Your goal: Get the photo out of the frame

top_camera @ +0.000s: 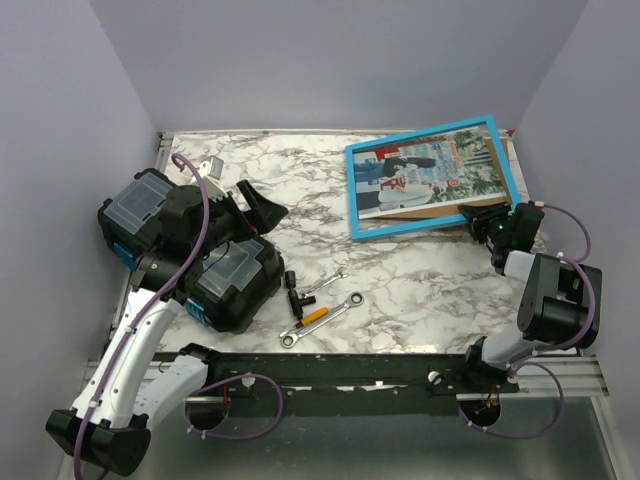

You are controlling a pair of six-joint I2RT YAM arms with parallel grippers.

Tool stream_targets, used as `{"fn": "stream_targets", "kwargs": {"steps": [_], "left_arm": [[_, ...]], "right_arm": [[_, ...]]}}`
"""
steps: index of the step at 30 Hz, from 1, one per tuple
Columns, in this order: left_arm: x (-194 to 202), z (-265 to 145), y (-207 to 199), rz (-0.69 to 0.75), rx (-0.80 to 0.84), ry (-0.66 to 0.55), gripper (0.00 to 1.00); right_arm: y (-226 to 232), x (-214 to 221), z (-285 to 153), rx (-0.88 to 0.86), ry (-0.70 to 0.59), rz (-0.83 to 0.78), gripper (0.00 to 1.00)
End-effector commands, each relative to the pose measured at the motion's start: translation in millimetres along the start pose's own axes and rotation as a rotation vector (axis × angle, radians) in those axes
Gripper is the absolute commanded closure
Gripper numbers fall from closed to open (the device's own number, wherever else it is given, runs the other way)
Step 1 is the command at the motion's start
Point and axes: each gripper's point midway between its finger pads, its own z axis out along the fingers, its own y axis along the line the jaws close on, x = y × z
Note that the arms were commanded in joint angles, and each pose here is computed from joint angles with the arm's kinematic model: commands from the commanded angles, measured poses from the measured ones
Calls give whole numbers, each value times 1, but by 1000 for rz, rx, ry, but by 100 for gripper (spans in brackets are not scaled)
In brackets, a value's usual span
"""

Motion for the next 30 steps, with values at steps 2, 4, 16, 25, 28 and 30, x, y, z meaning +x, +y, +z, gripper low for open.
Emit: {"fn": "stream_targets", "kwargs": {"steps": [2, 4, 16, 25, 28, 30], "left_arm": [[9, -5, -11, 47, 62, 37, 12], [10, -6, -12, 46, 66, 42, 12], [16, -4, -12, 46, 75, 56, 12], [23, 10, -23, 83, 109, 119, 11], [32, 17, -34, 110, 145, 168, 11], [40, 21, -44, 131, 178, 195, 11]], "right_arm": [[-52, 43, 2, 137, 196, -147, 99], [-58, 39, 5, 181, 187, -138, 99], [-84, 38, -8, 321, 167, -145, 31], [-87, 52, -30, 360, 221, -134, 14], [-85, 57, -41, 366, 246, -168, 13], [-79, 60, -48, 372, 250, -227, 13]]}}
